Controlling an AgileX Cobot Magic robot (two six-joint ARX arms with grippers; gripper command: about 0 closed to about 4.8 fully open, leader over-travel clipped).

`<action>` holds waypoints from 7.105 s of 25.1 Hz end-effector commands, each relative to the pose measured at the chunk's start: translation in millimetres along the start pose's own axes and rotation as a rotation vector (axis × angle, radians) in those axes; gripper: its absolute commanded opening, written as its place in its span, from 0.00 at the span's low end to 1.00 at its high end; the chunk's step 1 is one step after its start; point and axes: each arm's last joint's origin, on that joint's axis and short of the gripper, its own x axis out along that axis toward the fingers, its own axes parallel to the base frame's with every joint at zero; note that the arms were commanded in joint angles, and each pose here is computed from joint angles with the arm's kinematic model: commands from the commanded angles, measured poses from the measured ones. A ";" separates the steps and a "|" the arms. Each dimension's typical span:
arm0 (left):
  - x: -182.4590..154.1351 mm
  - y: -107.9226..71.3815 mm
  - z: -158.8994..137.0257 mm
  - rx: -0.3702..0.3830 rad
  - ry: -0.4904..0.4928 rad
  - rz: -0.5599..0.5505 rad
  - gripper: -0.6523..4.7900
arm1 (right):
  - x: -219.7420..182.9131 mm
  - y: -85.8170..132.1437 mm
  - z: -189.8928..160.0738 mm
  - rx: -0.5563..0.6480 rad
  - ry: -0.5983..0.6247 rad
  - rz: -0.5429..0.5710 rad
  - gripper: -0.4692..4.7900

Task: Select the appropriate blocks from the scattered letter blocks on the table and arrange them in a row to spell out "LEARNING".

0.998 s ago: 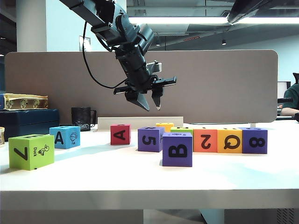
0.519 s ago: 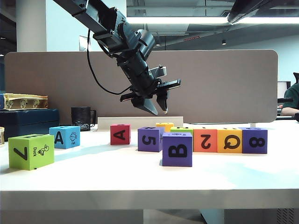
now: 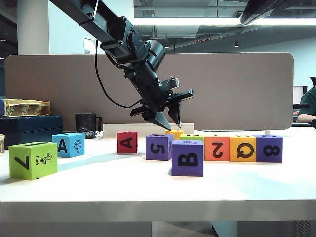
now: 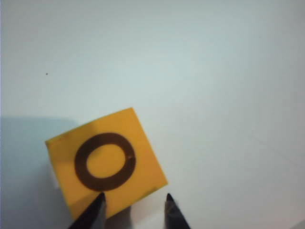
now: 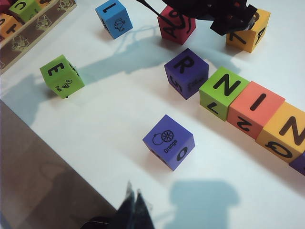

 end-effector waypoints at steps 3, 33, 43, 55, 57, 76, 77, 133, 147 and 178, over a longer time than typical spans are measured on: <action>-2.7 7.5 -1.8 -0.008 0.029 0.072 0.40 | -1.4 0.8 2.1 -0.008 -0.015 0.006 0.09; -39.1 58.2 27.8 -0.049 -0.048 0.168 0.84 | -1.1 0.6 3.1 -0.011 -0.024 0.003 0.09; -40.6 53.9 34.4 0.241 -0.070 0.053 1.00 | -0.9 0.6 2.5 -0.010 -0.020 0.003 0.09; -8.1 71.6 17.8 0.325 -0.045 0.053 1.00 | -0.9 0.4 -4.6 0.013 0.050 0.001 0.09; -2.5 73.3 14.2 0.323 -0.036 0.051 1.00 | -1.0 0.4 -5.6 0.016 0.060 0.001 0.09; 11.4 72.2 5.8 0.317 -0.021 0.038 0.54 | -1.0 0.4 -5.6 0.016 0.060 0.001 0.09; 11.3 70.6 6.6 0.318 -0.025 0.036 0.54 | -1.0 0.4 -5.6 0.016 0.060 0.001 0.09; -69.7 15.6 -21.0 0.012 0.481 0.238 0.38 | -1.2 0.6 -4.6 0.013 0.050 0.004 0.09; -56.5 9.2 -35.8 -0.017 0.573 0.241 0.60 | -1.2 0.6 -4.4 0.013 0.049 0.004 0.09; -202.1 -2.6 1.1 0.133 0.515 0.297 0.66 | -1.2 1.1 -3.9 0.011 0.044 0.019 0.09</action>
